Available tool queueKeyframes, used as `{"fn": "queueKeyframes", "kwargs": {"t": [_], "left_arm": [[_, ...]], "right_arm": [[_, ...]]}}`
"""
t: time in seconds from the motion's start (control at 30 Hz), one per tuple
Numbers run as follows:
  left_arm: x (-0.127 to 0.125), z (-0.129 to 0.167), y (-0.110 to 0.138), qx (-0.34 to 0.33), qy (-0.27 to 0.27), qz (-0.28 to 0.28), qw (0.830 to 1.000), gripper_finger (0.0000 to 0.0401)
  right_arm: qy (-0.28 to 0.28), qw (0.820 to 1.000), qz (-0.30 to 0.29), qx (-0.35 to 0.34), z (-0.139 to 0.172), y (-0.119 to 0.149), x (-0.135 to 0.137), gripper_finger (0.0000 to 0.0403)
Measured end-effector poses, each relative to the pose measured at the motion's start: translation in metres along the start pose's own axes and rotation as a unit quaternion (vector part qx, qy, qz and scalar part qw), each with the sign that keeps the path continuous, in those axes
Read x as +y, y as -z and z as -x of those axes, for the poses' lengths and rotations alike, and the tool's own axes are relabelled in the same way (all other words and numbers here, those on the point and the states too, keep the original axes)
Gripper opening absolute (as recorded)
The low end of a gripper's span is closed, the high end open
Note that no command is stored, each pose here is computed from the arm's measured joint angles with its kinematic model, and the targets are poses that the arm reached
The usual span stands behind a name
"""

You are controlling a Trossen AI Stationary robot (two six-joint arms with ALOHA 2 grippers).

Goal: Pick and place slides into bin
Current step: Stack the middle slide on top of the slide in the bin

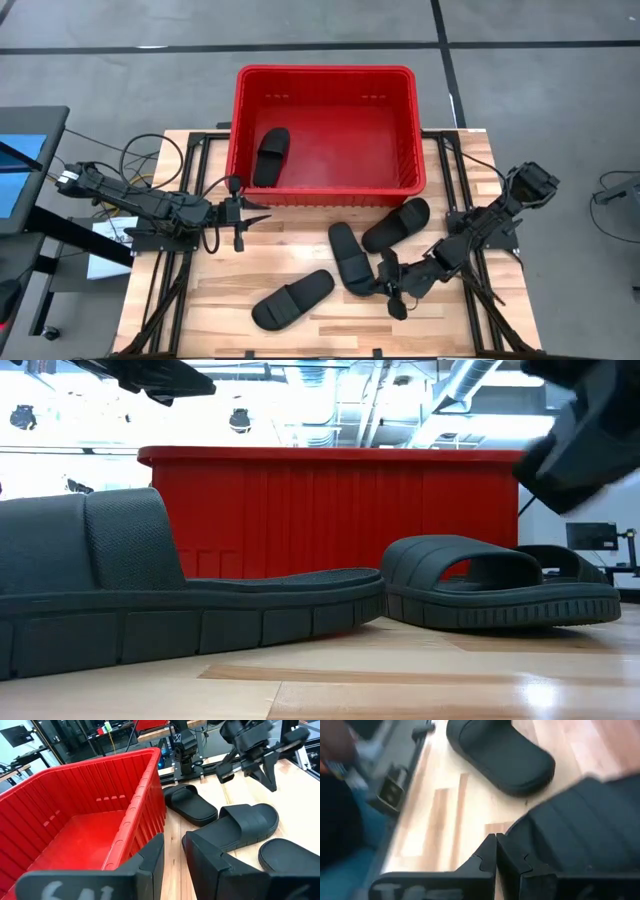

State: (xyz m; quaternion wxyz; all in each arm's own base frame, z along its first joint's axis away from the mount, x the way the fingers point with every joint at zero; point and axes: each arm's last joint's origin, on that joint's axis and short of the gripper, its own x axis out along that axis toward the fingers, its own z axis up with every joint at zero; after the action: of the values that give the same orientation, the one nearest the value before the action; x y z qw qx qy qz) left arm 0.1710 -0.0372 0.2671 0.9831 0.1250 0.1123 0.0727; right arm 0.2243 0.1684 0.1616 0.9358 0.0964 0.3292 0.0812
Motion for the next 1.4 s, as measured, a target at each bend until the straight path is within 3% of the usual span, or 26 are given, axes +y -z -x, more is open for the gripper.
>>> {"fn": "queueKeyframes", "kwargs": {"t": [0.13,0.37,0.6,0.83,1.4], "left_arm": [[0.0,0.0,0.0,-0.001,0.0,0.0,1.0,0.0071],[0.0,0.0,0.0,-0.001,0.0,0.001,1.0,0.0071],[0.0,0.0,0.0,-0.001,0.0,0.001,1.0,0.0071],[0.0,0.0,0.0,-0.001,0.0,0.003,1.0,0.0071],[0.0,0.0,0.0,-0.001,0.0,0.003,1.0,0.0071]], "right_arm": [[0.022,0.996,0.075,0.032,-0.005,-0.016,0.007,0.0],[0.08,0.981,0.108,0.141,-0.012,-0.034,0.017,0.0],[0.116,0.956,0.113,0.245,-0.031,-0.024,0.019,0.0],[0.114,0.951,0.106,0.266,-0.051,-0.022,0.02,0.0],[0.083,0.951,0.044,0.296,-0.054,-0.027,0.01,0.0]]}}
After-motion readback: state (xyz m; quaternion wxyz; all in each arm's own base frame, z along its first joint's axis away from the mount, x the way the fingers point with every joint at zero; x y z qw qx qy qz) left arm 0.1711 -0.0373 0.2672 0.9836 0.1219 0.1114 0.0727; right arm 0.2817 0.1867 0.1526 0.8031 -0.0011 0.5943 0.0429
